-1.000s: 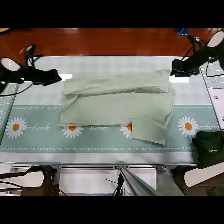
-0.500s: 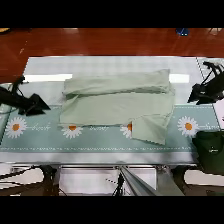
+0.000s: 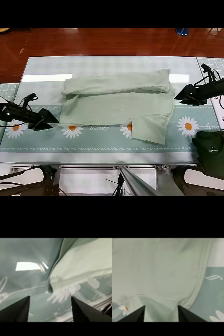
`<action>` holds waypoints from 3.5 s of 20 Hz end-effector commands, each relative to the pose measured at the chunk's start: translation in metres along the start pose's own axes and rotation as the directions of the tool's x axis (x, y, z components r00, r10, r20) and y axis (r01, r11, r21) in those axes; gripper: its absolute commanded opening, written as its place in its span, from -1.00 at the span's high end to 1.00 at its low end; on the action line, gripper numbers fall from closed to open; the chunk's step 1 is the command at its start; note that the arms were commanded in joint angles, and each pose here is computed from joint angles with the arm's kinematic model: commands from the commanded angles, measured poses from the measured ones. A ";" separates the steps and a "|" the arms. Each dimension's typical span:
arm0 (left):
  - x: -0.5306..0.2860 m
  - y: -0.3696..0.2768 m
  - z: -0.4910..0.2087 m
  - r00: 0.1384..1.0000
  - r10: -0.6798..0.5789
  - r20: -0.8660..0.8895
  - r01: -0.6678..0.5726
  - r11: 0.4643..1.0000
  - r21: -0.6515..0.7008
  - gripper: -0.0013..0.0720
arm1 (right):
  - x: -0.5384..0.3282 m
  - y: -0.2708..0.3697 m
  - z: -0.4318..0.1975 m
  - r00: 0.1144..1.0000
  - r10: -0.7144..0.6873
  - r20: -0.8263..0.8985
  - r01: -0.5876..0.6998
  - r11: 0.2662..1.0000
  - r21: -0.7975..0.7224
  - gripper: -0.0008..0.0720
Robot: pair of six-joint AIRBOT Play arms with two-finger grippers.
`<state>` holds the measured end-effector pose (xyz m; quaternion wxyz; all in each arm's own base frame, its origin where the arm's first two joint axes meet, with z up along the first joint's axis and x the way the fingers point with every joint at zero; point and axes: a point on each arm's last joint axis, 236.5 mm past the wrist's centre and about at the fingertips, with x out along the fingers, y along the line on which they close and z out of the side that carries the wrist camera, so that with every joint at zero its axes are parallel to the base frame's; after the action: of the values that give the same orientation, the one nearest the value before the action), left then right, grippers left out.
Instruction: Fold the shirts.
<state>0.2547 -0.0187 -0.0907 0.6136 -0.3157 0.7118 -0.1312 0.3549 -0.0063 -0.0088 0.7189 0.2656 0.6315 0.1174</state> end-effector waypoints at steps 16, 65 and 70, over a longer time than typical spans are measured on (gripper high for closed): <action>0.020 -0.046 0.011 0.990 -0.132 0.048 0.129 0.989 0.065 0.90 | 0.019 -0.059 -0.114 0.978 -0.124 -0.167 0.138 0.988 0.075 -0.40; -0.028 -0.109 0.219 0.826 -0.162 0.540 0.063 0.979 0.196 0.90 | 0.066 0.016 0.187 0.790 -0.058 0.611 0.019 0.997 0.071 0.91; -0.017 -0.103 0.225 0.827 -0.146 0.543 0.049 0.981 0.189 -0.45 | 0.063 0.011 0.189 0.783 -0.067 0.618 0.033 0.997 0.067 -0.04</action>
<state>0.4958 -0.0448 -0.0580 0.8059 -0.3272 0.4753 -0.1325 0.5502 -0.0055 -0.0431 0.8801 0.2956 0.3715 -0.0095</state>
